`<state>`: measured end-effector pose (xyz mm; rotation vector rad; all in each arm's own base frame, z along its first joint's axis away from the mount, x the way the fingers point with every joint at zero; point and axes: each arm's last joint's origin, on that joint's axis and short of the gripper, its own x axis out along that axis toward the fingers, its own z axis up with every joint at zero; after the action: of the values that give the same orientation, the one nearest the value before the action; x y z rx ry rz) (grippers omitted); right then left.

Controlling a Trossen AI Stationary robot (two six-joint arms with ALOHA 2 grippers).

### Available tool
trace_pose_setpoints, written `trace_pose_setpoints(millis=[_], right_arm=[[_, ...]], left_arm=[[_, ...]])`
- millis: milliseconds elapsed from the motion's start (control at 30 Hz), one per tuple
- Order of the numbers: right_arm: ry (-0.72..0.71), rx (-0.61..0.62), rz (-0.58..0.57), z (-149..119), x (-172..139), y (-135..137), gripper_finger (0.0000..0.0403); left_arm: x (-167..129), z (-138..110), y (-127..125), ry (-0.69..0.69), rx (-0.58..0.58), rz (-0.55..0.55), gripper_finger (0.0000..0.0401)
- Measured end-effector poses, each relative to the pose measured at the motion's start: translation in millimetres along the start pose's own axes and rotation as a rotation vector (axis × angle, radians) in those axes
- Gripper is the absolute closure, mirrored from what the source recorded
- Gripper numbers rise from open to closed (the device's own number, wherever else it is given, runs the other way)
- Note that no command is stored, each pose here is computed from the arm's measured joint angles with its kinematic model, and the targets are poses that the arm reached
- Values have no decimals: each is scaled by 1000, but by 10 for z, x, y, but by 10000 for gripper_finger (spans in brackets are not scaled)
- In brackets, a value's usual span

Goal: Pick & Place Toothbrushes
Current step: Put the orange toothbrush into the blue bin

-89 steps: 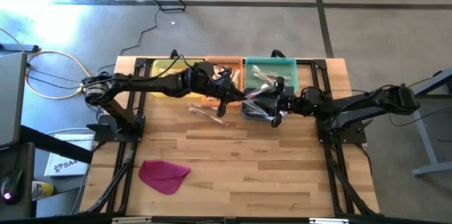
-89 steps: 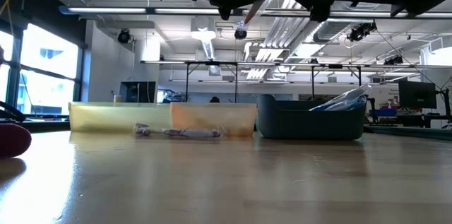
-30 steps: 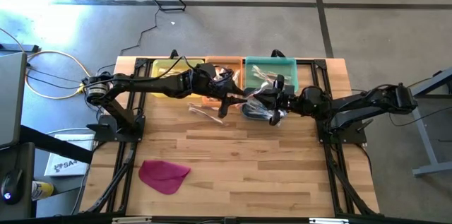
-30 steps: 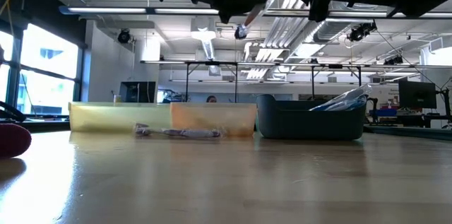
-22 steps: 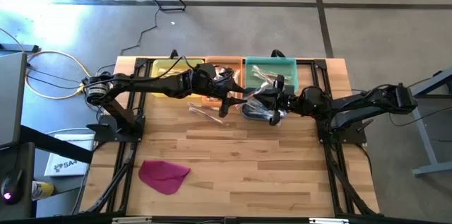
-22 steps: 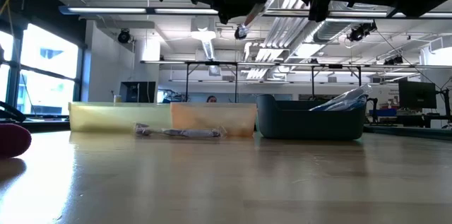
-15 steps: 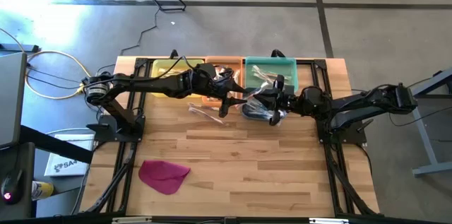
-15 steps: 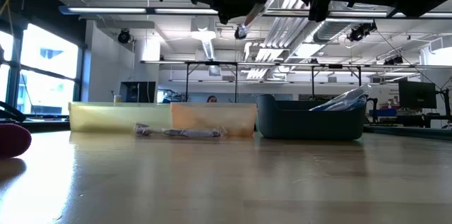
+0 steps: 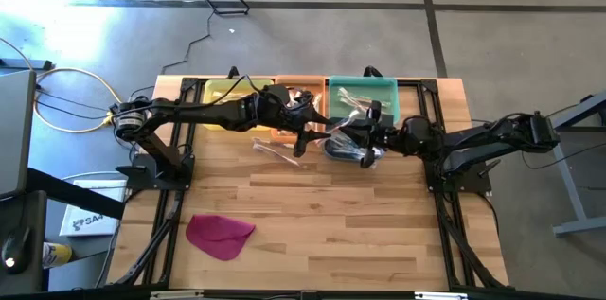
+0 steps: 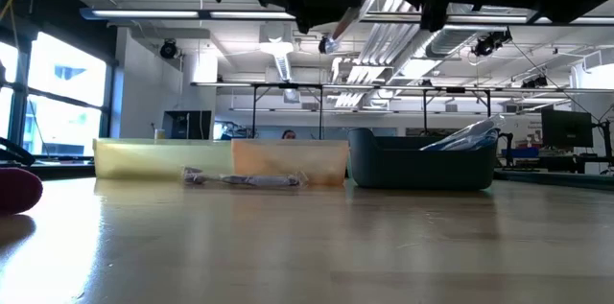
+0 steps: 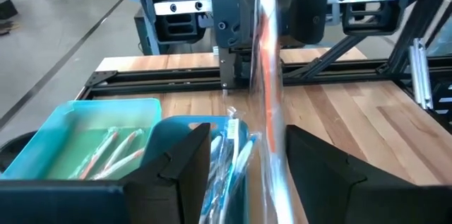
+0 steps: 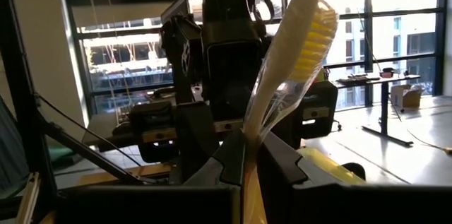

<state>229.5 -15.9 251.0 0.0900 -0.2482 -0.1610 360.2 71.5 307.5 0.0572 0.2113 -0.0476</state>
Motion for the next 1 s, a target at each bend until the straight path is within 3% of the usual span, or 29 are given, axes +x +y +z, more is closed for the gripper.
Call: trace_pose_setpoints(millis=[233, 433, 533, 667, 833, 1000], right_arm=[[21, -3, -54, -24, -1, -16, 392], [44, -8, -134, -50, -4, -38, 392], [77, -16, -171, -77, -12, -51, 392], [108, -27, -204, -108, -18, -62, 392], [131, -46, -263, -128, -23, -110, 392], [134, -54, -315, -124, -19, -217, 392]], left_arm=[[-5, -81, -4, 82, 20, -9, 226], [-82, -206, 218, 177, -51, 42, 226], [-177, -195, 342, 119, -63, 52, 226], [-373, -217, 373, -32, -10, -14, 226], [-682, -456, 348, -149, 20, 25, 226], [-976, -778, 262, -168, 12, 61, 226]])
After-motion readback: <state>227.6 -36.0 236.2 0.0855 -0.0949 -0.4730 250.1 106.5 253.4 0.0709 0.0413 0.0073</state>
